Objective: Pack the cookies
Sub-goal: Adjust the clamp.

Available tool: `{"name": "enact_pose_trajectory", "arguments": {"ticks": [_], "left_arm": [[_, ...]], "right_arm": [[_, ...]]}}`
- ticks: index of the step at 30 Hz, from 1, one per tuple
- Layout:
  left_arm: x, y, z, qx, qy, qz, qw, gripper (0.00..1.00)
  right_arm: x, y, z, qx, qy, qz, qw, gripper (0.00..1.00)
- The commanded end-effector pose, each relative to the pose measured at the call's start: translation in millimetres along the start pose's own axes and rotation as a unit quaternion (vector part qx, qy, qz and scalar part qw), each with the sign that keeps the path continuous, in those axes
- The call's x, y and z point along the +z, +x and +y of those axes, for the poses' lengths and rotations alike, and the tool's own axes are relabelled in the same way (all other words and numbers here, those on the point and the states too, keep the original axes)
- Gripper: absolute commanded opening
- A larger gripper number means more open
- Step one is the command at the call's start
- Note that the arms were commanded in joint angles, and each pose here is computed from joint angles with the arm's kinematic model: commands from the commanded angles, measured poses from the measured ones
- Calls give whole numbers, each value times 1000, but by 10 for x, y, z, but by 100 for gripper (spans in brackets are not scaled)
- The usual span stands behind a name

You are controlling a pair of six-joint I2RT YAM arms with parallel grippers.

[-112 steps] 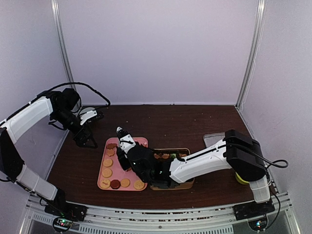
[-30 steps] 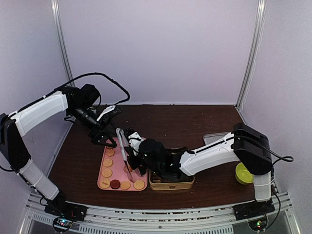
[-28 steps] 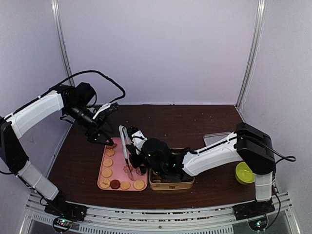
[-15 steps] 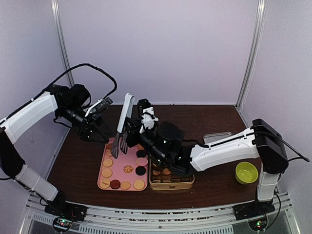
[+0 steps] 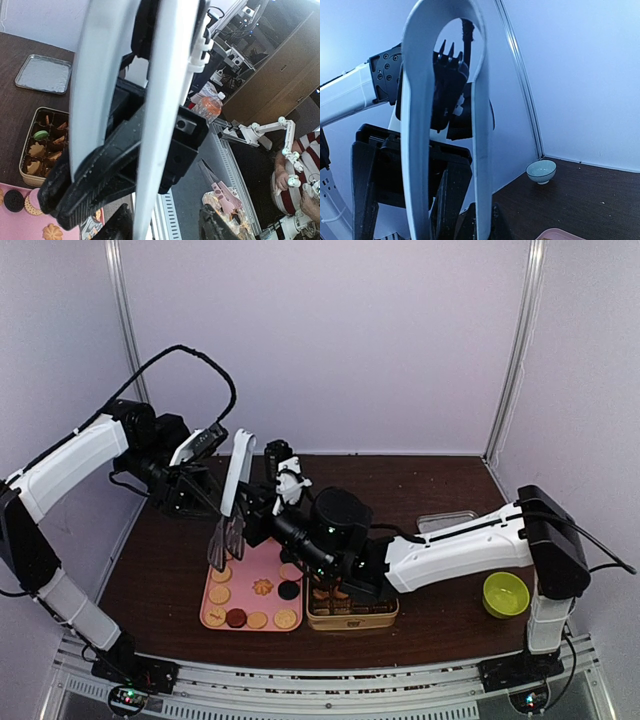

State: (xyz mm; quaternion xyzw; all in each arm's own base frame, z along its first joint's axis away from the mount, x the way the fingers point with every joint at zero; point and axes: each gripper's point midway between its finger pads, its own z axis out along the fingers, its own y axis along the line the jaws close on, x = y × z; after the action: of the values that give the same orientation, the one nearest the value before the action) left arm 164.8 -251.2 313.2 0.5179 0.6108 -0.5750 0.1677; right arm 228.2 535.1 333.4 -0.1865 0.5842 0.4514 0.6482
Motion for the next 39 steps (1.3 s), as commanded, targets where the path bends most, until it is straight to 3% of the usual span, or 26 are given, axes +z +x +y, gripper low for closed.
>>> {"name": "enact_pose_trajectory", "arguments": {"ticks": [1,6,8,18,26,39], "left_arm": [[1,-86,-117,7,19,-17,1000,42],[29,-70,-150,6,23,-13,1000,21],[45,-49,-161,5,24,-7,1000,0],[53,-143,-469,48,20,6,999,0],[127,-114,-783,62,41,13,997,0],[114,-68,-1160,76,52,10,996,0]], "right_arm": [[65,-118,80,4,-17,-16,1000,0],[55,-130,79,-9,-21,-12,1000,0],[61,-115,68,-14,-25,-5,1000,0],[12,126,-400,-30,-9,36,999,0],[-27,312,-801,-98,43,75,991,0],[-71,200,-1630,-121,195,52,972,0]]}}
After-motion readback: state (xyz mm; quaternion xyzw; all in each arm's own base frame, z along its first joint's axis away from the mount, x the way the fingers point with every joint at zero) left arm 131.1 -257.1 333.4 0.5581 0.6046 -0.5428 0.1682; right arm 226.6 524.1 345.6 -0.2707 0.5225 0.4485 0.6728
